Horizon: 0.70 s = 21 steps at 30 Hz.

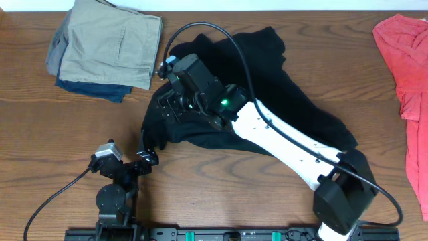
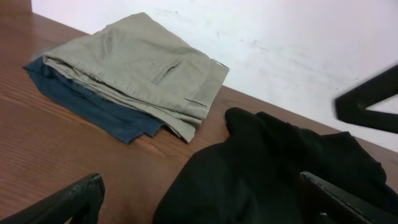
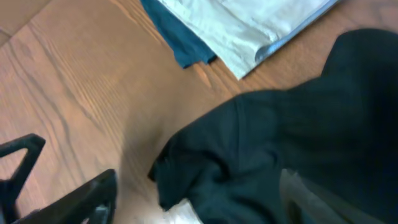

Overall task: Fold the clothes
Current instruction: 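Drag the black t-shirt left and lay it flat mid-table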

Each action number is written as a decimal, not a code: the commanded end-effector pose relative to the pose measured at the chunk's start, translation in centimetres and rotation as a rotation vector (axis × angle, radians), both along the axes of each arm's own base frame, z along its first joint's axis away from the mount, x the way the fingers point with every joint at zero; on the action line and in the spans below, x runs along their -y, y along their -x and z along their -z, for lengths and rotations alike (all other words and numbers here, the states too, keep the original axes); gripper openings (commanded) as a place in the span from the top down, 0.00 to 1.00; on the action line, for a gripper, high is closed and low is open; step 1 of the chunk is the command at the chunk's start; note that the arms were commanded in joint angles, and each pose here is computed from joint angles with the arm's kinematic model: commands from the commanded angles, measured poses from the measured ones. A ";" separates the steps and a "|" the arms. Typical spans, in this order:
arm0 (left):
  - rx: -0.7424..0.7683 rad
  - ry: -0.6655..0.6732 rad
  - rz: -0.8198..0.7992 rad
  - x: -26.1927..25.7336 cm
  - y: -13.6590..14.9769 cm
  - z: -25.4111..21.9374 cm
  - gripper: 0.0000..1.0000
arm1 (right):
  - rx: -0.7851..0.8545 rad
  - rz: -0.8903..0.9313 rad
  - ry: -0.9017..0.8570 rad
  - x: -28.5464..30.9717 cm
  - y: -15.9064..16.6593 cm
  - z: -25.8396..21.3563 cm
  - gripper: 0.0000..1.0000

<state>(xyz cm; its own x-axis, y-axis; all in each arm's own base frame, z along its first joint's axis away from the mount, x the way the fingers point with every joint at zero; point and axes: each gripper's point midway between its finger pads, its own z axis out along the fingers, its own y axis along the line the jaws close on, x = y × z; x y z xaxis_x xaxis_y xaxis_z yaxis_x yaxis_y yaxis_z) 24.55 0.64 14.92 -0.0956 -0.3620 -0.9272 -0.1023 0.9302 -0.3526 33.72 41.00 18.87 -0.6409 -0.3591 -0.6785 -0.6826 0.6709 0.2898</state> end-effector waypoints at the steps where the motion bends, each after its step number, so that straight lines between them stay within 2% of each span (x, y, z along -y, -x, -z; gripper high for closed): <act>1: -0.053 -0.007 -0.026 -0.4 0.1 1.8 0.02 | 0.036 0.065 -0.016 3.3 -0.9 -3.7 0.04; 2: -0.053 -0.007 -0.026 -0.4 0.1 1.8 0.02 | 0.034 0.099 0.005 4.7 -1.3 -4.0 0.01; 9: -0.053 -0.007 -0.026 -0.4 0.1 1.8 0.02 | -0.063 0.371 0.185 17.3 -3.9 -3.5 0.01; 15: -0.052 -0.007 -0.026 -0.4 0.1 1.8 0.02 | -0.277 0.510 0.297 24.0 -2.7 -0.3 0.01; 21: -0.053 -0.007 -0.026 -0.4 0.1 1.8 0.02 | -0.338 0.666 0.488 29.7 -2.0 1.9 0.01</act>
<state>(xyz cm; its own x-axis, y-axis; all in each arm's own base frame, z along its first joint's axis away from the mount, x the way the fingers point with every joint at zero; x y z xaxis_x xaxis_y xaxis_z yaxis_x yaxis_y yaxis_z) 24.55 0.64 14.91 -0.0960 -0.3620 -0.9272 -0.1024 0.9302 -0.3526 35.00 14.00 17.60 -0.9520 -0.1075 -0.2867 -0.1340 0.9882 0.0744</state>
